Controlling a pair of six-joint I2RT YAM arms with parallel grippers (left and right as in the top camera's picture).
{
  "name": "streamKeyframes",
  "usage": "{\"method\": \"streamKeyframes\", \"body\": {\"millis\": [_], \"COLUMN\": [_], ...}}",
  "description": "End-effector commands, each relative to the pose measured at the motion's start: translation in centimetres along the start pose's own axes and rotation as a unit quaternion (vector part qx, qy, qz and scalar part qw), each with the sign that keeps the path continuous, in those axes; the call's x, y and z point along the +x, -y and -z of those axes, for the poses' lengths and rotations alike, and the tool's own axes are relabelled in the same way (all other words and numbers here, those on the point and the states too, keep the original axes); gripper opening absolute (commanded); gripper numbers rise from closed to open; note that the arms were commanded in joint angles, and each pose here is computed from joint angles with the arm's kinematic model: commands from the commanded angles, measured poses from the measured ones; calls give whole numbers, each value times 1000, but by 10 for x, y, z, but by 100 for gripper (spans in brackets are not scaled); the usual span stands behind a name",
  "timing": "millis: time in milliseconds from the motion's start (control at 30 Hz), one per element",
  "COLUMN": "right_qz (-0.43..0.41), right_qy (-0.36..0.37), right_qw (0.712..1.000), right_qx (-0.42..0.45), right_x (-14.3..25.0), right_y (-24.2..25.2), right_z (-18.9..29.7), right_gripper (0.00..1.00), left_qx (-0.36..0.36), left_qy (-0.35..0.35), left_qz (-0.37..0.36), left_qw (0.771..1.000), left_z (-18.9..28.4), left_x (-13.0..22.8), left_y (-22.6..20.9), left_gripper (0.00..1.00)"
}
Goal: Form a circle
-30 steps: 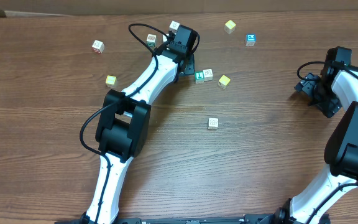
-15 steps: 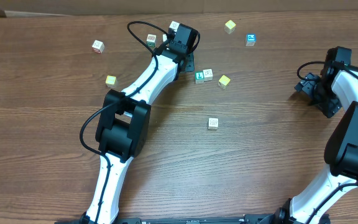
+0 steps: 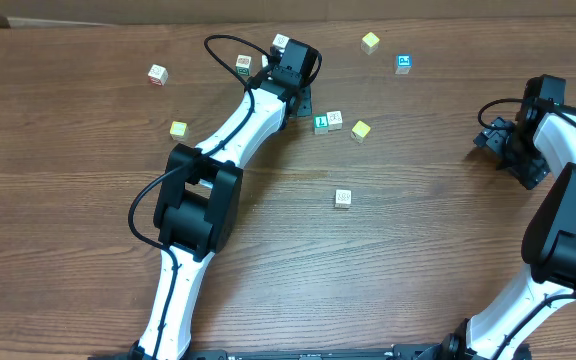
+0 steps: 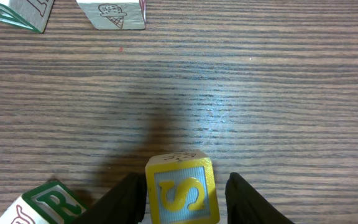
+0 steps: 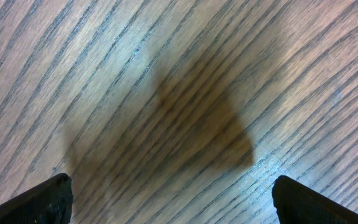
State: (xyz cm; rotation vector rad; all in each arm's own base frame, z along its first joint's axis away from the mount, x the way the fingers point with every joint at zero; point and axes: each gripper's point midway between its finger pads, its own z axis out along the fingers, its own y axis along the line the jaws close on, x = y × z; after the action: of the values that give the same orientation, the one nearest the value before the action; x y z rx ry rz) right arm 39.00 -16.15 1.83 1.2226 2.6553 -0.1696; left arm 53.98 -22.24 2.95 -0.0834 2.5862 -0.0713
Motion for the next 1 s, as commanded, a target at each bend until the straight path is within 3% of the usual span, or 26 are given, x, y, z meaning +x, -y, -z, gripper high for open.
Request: {"method": "streamKeyframes", "body": {"millis": [0,300,600,967], "right_qz": [-3,-3,-3,-3], "right_qy": [12,12,12,12], "right_qw": [1000,1000,1000,1000], "right_qx": [-5,-5,-5,-5], "right_x": [-4,-4,-4,-4], "right_y": [-1,-1,-1,-1], "right_z": [9,9,9,9], "right_gripper": [100,100,100,100], "left_qx": [-14,-8,-9,-11], "left_qy": [-5,8,8,3], "left_qz": [-9,-5,-4,-5], "left_qw": [1000,1000,1000,1000], "left_z": [-8,-8,-8,-8], "left_x": [5,-2,-2,0], "left_y": [-8,-5,-7,-8], "left_gripper": [41,41,31,36]}}
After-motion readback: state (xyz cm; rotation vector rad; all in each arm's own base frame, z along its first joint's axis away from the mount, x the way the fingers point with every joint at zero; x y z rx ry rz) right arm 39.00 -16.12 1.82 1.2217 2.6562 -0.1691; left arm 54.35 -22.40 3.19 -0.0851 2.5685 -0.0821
